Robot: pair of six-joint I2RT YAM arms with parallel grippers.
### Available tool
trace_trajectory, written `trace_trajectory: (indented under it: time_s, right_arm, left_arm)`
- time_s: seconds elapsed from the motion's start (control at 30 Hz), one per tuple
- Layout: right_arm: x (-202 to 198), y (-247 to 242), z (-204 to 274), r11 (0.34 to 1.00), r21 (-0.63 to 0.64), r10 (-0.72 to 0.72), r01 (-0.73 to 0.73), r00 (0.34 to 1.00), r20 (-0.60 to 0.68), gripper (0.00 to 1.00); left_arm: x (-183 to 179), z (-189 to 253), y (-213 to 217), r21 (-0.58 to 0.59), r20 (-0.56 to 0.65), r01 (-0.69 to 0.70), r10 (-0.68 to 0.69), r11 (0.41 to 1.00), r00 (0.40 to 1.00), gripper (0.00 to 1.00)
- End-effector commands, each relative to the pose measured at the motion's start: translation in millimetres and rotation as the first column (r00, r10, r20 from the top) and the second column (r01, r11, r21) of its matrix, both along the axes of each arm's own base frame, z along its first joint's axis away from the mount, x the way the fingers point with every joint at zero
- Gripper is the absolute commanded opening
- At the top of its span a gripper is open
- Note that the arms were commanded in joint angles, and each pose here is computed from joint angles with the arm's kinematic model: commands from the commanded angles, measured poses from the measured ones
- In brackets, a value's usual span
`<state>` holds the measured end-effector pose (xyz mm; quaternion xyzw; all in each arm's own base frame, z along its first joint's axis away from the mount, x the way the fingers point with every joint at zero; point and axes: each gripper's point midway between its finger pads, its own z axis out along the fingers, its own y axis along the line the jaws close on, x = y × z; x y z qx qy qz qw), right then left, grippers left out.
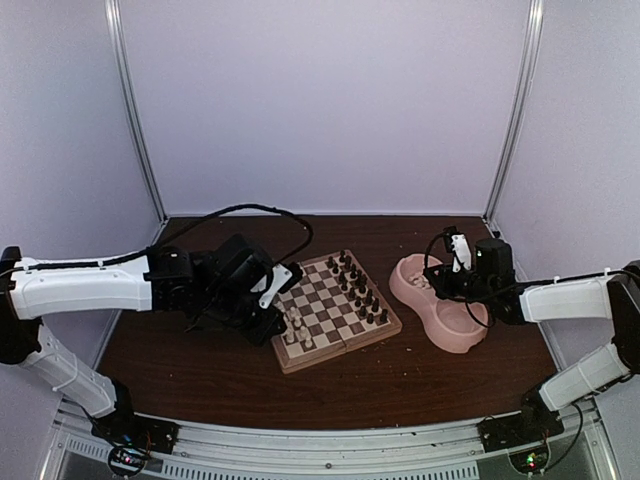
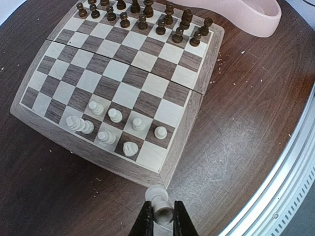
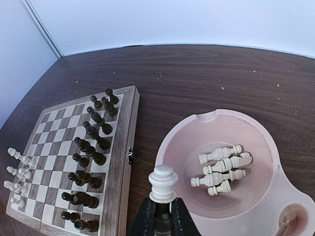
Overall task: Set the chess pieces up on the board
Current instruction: Place the rook at h1.
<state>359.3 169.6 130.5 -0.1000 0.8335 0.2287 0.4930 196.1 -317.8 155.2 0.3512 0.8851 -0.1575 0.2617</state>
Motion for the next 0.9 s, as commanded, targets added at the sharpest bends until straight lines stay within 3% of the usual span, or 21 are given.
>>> trace_trajectory:
  time_s: [0.0,0.33,0.87]
  right_arm:
    - [0.4,-2.5,11.0,1.0,0.012,-0.005,0.005,0.999,0.041,0.02]
    - [-1.5,-3.6,10.0,1.0,0.011,-0.007,0.007,0.999,0.039,0.02]
    - [-1.2,-4.0,10.7,1.0,0.012,-0.01,0.01,0.999,0.041,0.01]
  left_arm:
    - [-2.3,-3.3,-9.9,-0.057,0.013,-0.049,0.05,0.997,0.999,0.0]
    - [4.3,-44.8,-16.7,-0.072,-0.03,-0.202,0.201,0.977,0.979,0.01]
    - [12.7,-78.7,-21.4,-0.053,-0.045,-0.272,0.269,0.961,0.962,0.03]
